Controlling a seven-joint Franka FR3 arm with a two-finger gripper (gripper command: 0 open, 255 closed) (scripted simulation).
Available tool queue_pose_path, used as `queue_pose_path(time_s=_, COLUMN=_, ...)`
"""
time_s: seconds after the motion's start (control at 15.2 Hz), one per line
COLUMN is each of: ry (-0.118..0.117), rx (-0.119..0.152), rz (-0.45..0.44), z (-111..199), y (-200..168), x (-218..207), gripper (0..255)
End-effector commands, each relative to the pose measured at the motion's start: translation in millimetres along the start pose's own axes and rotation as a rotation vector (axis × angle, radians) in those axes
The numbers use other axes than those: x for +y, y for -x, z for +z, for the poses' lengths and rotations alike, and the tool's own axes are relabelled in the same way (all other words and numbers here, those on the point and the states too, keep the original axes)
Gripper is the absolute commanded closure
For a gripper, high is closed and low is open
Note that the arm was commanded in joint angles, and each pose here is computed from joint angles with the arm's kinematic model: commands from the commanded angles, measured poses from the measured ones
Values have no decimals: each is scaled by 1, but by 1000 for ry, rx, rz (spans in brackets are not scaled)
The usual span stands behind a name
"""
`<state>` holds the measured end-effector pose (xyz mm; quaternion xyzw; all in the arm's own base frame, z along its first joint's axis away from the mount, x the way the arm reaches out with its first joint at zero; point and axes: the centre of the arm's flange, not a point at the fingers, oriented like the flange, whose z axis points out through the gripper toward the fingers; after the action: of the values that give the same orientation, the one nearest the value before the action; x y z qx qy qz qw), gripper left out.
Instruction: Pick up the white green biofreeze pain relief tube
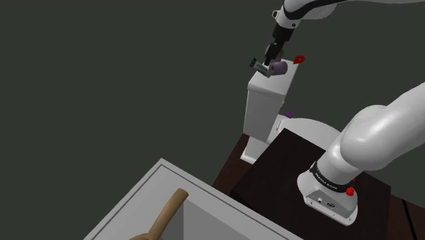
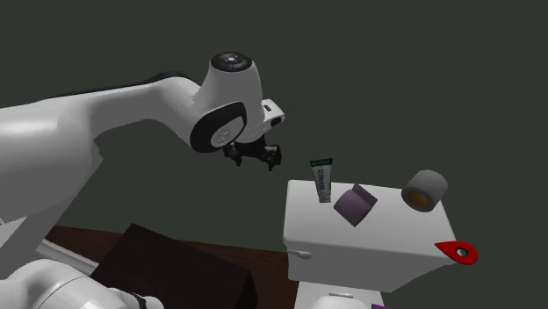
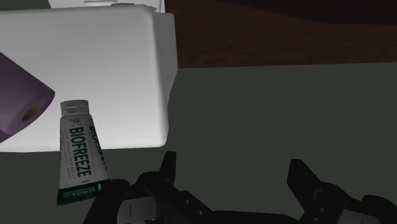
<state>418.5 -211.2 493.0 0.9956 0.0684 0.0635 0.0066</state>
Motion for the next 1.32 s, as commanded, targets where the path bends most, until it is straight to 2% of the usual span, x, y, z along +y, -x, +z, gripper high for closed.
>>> queue_pose_path(time_s=0.0, ry=9, rx=1, rz=-9, z=14, y=-8, x=21, gripper=0)
queue_pose_path(time_s=1.06, ry=67, rx=9, rz=-67, z=113, y=-65, x=189, gripper=0)
queue_pose_path(time_s=1.25, ry=69, rx=9, rz=-69, z=126, y=-66, x=194, gripper=0)
